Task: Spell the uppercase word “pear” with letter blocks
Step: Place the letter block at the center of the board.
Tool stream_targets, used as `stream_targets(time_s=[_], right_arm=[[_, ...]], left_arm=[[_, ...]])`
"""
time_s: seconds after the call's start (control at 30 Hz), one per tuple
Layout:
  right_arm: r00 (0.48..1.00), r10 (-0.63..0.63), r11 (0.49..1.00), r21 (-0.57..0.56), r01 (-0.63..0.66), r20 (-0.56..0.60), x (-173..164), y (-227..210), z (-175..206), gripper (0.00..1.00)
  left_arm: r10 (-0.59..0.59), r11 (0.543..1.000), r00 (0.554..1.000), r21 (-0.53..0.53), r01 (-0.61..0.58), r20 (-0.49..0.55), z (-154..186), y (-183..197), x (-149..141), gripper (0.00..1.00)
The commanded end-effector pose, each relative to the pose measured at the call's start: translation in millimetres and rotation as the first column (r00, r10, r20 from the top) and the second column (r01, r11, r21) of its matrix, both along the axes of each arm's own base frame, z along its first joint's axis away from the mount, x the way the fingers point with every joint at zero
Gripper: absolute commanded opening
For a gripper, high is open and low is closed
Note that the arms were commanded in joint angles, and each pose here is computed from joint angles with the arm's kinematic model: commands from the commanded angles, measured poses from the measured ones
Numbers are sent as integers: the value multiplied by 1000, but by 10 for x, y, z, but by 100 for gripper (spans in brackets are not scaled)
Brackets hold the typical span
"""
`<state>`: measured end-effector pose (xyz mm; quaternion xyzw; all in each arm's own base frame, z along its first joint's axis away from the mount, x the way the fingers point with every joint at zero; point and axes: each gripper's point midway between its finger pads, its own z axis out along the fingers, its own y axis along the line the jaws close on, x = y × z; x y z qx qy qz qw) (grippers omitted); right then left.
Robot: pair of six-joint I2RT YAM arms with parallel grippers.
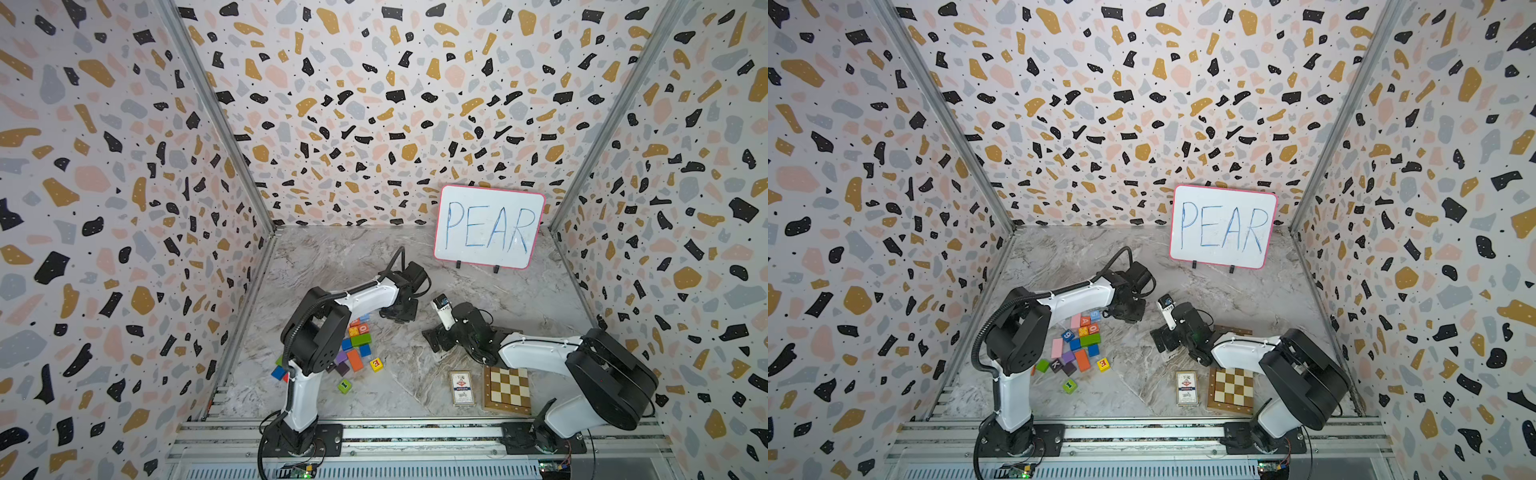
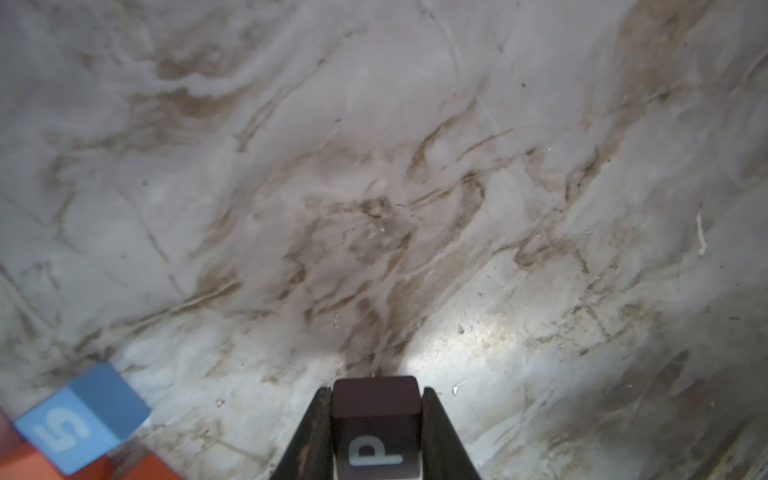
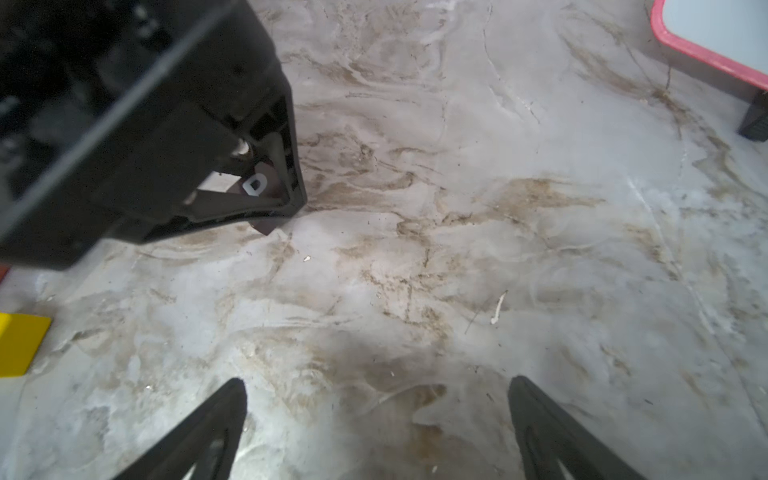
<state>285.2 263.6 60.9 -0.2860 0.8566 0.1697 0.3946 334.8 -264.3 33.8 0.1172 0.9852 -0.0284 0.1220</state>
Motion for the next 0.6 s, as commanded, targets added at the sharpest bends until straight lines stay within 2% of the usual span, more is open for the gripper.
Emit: stream_targets(time_s=[0.0,0.2,0.57], right_arm=[[999,-28,999,27,27,21,34,-35,103,99],[999,-29,999,29,29,14,36,-26,85,99],[1000,-26,999,27,26,8,55,1,68,100]], left_arm=[[-37,999,999,-9,37,5,1,-108,24,23],[-58,998,998,1,58,-22,-117,-114,-41,25],[-67,996,998,54,68,-20,-181,50,-125,35]])
